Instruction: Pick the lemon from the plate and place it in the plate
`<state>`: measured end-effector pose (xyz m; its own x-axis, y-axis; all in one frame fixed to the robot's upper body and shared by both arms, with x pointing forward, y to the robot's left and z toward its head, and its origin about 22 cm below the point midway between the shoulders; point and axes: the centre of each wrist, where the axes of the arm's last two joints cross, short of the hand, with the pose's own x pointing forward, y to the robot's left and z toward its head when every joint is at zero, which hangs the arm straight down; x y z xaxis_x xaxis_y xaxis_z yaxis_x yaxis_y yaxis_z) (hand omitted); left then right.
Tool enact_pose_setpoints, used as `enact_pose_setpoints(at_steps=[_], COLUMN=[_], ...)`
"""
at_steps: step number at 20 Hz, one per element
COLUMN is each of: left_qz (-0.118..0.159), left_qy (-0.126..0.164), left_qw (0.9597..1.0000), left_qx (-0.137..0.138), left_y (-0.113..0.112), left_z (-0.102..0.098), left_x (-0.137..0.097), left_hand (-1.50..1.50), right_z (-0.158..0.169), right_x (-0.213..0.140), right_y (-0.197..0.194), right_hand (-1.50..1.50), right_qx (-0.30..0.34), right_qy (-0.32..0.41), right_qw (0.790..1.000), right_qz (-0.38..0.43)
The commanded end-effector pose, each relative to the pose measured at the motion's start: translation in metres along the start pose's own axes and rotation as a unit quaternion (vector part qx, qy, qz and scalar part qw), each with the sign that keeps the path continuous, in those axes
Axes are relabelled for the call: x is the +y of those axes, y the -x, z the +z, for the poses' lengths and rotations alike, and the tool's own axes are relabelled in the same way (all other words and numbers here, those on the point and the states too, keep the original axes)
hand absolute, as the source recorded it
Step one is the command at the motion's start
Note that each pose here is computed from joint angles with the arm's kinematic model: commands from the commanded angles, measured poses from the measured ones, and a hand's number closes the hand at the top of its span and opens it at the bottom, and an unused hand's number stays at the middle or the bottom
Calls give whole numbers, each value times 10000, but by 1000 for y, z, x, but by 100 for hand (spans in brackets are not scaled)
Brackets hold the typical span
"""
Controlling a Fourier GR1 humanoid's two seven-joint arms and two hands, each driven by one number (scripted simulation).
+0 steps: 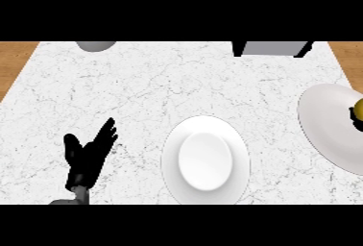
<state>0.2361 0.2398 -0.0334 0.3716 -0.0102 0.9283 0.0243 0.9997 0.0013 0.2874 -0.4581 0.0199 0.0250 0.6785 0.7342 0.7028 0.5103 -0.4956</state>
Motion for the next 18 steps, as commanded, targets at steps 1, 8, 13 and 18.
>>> enact_pose_setpoints(at_steps=[1,8,13,18], left_qz=[-55,-77,-81,-79], left_qy=[135,182,219,106], left_qw=[9999,9997,9997,9999], left_qx=[31,-121,-54,-52], left_y=[-15,-14,-5,4], left_z=[0,-6,-9,-8], left_x=[-1,-13,-14,-6], left_hand=[0,0,0,0], right_z=[-30,-10,-20,-37], right_x=[5,-2,13,-6], right_y=[4,34,22,19], right_hand=[150,-150,-150,-150], right_qx=[51,1012,802,507], right_qy=[71,-1588,-1635,-995], right_qw=[9999,9779,9833,9874], right_qz=[-61,911,-6,-1125])
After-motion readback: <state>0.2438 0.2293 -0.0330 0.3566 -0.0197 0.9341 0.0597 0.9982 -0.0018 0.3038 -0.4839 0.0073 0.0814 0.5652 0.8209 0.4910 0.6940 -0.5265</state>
